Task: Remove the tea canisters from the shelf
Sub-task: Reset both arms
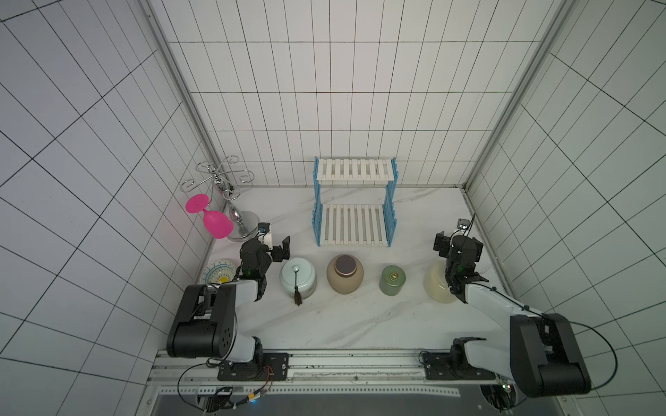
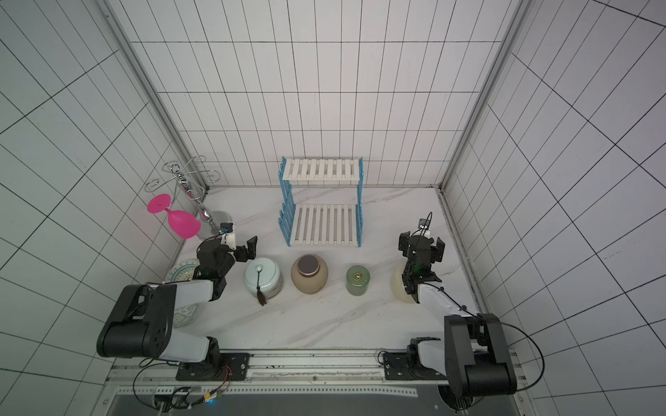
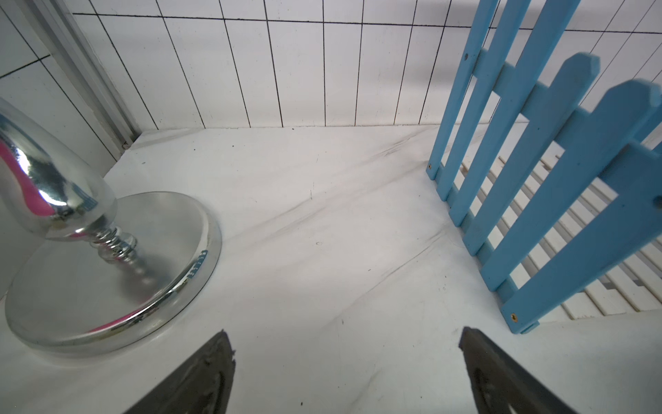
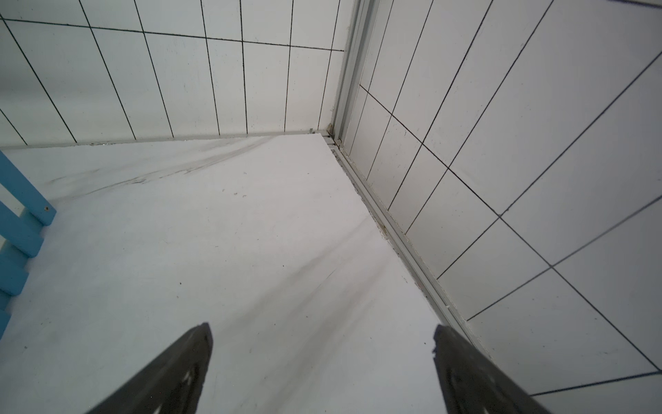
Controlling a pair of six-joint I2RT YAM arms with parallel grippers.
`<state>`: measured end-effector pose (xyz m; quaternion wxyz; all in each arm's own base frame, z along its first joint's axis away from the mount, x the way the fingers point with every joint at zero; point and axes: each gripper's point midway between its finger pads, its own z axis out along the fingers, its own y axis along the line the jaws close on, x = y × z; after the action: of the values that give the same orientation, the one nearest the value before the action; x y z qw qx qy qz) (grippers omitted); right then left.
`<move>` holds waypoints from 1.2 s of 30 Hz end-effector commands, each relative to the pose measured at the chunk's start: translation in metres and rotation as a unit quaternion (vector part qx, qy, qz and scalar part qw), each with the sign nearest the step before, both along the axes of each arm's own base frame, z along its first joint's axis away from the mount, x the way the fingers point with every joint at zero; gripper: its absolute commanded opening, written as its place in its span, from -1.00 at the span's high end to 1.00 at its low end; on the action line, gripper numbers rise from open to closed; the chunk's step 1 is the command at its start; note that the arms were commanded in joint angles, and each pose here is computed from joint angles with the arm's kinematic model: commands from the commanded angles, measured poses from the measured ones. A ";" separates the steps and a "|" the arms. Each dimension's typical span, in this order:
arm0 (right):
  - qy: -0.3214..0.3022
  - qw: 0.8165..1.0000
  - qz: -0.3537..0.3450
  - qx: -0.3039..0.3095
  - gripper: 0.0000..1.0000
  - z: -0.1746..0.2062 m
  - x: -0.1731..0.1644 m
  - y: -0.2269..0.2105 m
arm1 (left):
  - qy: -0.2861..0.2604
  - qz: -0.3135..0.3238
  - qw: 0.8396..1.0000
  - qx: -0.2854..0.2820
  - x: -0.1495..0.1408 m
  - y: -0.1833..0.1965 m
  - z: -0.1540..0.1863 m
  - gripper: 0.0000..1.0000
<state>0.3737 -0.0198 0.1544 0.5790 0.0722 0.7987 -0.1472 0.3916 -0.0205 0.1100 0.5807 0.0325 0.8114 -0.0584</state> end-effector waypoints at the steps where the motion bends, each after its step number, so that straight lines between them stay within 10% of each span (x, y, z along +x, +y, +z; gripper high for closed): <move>1: -0.017 1.000 0.003 0.004 -0.99 -0.004 0.002 -0.003 | -0.052 0.032 0.998 -0.002 0.004 0.011 0.019 -0.98; 12: -0.024 0.999 -0.014 0.026 -0.99 -0.017 0.005 -0.018 | -0.021 0.145 0.989 -0.015 0.023 0.048 0.003 -0.98; 36: -0.018 1.000 0.000 0.026 -0.99 -0.023 0.007 -0.014 | -0.016 0.167 0.986 -0.008 0.022 0.053 0.003 -0.98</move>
<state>0.3857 -0.0309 0.1390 0.5949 0.0873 0.7893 -0.1246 0.4109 0.0306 0.1069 0.5890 -0.1003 0.8013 0.0308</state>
